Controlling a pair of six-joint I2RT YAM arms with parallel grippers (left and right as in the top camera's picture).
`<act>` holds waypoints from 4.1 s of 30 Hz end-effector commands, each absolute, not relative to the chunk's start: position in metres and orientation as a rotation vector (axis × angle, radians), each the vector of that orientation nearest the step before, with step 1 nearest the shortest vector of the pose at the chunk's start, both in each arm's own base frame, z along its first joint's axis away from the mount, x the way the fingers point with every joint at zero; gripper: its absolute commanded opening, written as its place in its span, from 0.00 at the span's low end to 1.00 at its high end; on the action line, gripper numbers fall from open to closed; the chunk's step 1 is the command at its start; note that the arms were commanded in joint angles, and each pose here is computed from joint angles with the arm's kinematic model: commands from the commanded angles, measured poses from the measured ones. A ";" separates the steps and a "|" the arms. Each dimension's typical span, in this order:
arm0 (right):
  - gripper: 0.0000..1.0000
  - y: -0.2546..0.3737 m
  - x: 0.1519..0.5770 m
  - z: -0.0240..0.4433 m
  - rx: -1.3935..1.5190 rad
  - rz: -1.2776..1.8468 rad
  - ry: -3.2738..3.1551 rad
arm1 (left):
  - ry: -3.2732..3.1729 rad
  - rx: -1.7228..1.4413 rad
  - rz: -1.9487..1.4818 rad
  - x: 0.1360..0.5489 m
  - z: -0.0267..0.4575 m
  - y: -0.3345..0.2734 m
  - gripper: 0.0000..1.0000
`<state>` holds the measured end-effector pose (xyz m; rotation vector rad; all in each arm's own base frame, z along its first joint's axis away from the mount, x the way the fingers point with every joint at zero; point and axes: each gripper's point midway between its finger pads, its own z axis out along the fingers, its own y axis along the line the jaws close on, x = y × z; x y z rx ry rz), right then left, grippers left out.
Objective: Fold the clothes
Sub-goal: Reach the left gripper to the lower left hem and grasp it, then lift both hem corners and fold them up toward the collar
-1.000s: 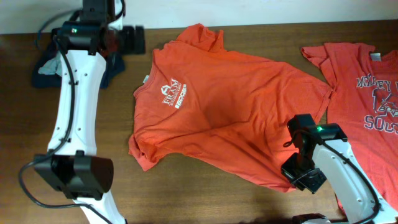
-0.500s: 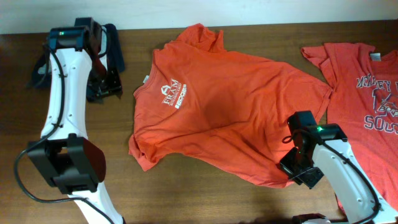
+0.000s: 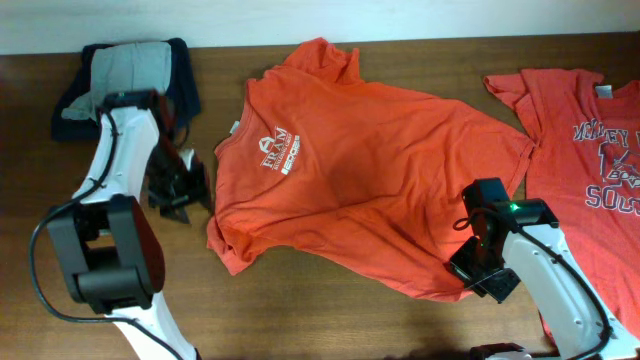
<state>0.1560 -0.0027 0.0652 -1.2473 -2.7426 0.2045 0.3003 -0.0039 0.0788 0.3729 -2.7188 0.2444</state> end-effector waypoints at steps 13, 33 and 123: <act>0.05 -0.008 0.158 0.065 -1.268 0.226 -2.760 | -2.711 0.537 0.477 0.269 0.027 0.004 0.57; 0.05 -0.008 0.158 0.065 -1.268 0.226 -2.760 | -2.802 0.534 0.516 0.282 0.004 0.003 0.04; 0.04 -0.054 0.211 0.112 -1.408 0.337 -2.842 | -3.280 0.912 -0.077 0.372 0.148 0.026 0.00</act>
